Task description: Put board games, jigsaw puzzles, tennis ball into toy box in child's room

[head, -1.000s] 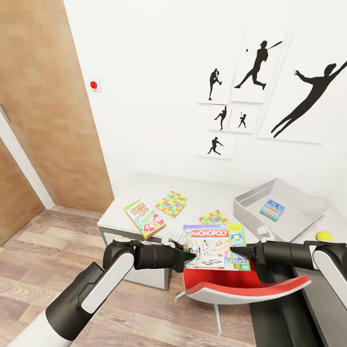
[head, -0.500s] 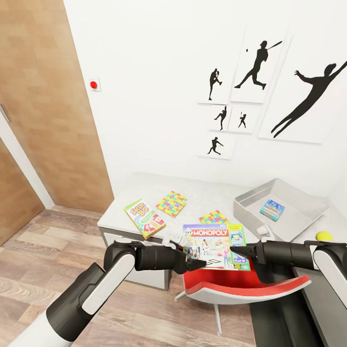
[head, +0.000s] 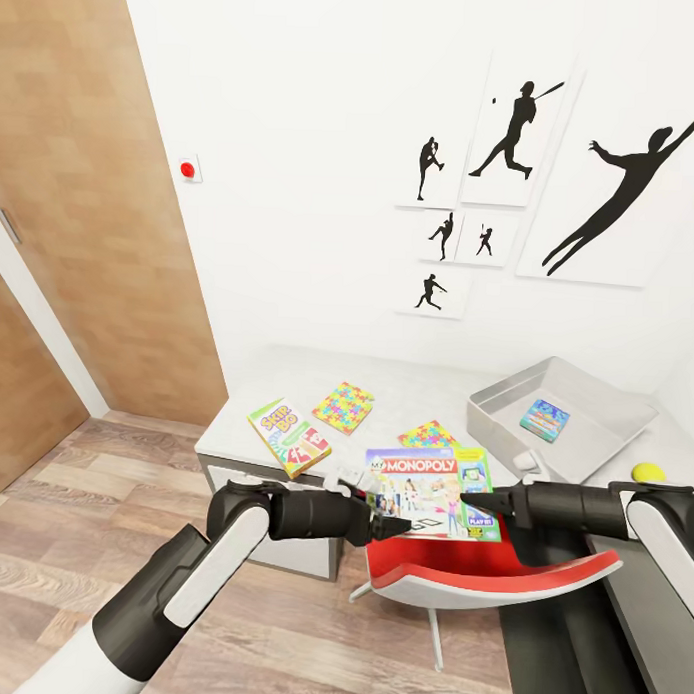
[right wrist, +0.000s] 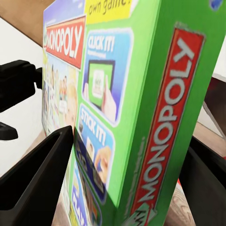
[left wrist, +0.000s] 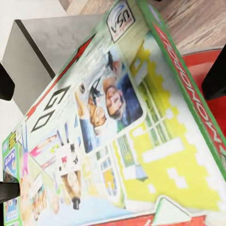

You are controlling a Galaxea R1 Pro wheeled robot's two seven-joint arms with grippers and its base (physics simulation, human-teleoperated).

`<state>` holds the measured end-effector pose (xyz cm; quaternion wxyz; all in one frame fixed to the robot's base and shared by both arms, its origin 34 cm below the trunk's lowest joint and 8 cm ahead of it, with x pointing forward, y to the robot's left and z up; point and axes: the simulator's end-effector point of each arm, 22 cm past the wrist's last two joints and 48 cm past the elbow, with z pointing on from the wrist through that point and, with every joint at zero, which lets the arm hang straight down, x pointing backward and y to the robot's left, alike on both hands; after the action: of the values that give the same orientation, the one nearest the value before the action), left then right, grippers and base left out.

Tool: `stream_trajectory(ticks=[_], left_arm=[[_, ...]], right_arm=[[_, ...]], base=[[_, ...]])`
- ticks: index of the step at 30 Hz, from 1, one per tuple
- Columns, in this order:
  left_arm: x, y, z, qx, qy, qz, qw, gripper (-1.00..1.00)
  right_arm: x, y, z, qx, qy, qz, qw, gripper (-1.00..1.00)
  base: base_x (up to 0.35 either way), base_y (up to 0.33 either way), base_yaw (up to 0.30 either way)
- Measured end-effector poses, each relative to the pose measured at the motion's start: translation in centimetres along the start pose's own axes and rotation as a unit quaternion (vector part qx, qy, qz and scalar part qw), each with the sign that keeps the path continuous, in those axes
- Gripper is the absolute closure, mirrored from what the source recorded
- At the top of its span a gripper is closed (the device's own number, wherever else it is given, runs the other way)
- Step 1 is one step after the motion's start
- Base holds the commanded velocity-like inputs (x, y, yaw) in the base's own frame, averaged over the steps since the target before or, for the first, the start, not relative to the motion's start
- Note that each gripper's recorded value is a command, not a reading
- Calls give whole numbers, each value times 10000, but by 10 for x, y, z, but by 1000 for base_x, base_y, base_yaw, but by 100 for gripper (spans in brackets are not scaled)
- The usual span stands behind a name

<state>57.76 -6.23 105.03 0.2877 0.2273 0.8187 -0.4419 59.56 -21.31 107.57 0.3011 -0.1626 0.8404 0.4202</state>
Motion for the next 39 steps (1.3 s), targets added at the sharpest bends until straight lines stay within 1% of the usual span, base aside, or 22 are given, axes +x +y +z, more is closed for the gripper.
stream_trajectory(ticks=[2, 4, 6, 8, 11, 15, 16, 18, 22, 26, 33, 39], left_arm=[[-4, 7, -4, -57, -57, -52, 10000, -100], [-14, 19, -12, -153, -191, -158, 9996, -100], [-27, 37, -25, -278, -411, -340, 9982, -100], [-38, 56, -40, -415, -654, -562, 9954, -100], [-47, 84, -63, -607, -994, -933, 9888, -100], [-59, 114, -95, -749, -1469, -1408, 9762, -100], [-60, 114, -95, -745, -1474, -1415, 9761, -100], [-63, 124, -107, -762, -1653, -1593, 9703, -100], [-67, 135, -124, -744, -1910, -1854, 9611, -100], [-69, 137, -128, -715, -1990, -1933, 9581, -100], [-69, 136, -129, -696, -2009, -1945, 9576, -100], [-69, 136, -129, -682, -2012, -1949, 9575, -100]], right_arm=[[-8, -4, -6, 68, -115, -9, 9999, 100], [-20, -13, -18, 188, -320, 17, 9993, 100], [-34, -26, -35, 351, -594, 86, 9976, 100], [-46, -40, -53, 520, -867, 183, 9947, 100], [-61, -57, -78, 729, -1214, 323, 9894, 100], [-72, -71, -101, 908, -1521, 433, 9832, 100], [-72, -71, -101, 901, -1521, 440, 9833, 100], [-74, -75, -108, 952, -1609, 467, 9813, 100], [-76, -80, -116, 1016, -1706, 516, 9787, 100], [-75, -78, -118, 990, -1730, 519, 9786, 100], [-75, -77, -118, 983, -1733, 514, 9786, 100], [-75, -76, -118, 970, -1734, 499, 9788, 100]], base=[[0, 0, 0], [0, 0, 0], [0, 0, 0], [0, 0, -14], [0, 0, -95], [0, 0, -190], [0, 0, -221], [0, 0, -239], [0, 0, -266], [12, 30, -170], [82, 162, -63], [162, 249, -15]])
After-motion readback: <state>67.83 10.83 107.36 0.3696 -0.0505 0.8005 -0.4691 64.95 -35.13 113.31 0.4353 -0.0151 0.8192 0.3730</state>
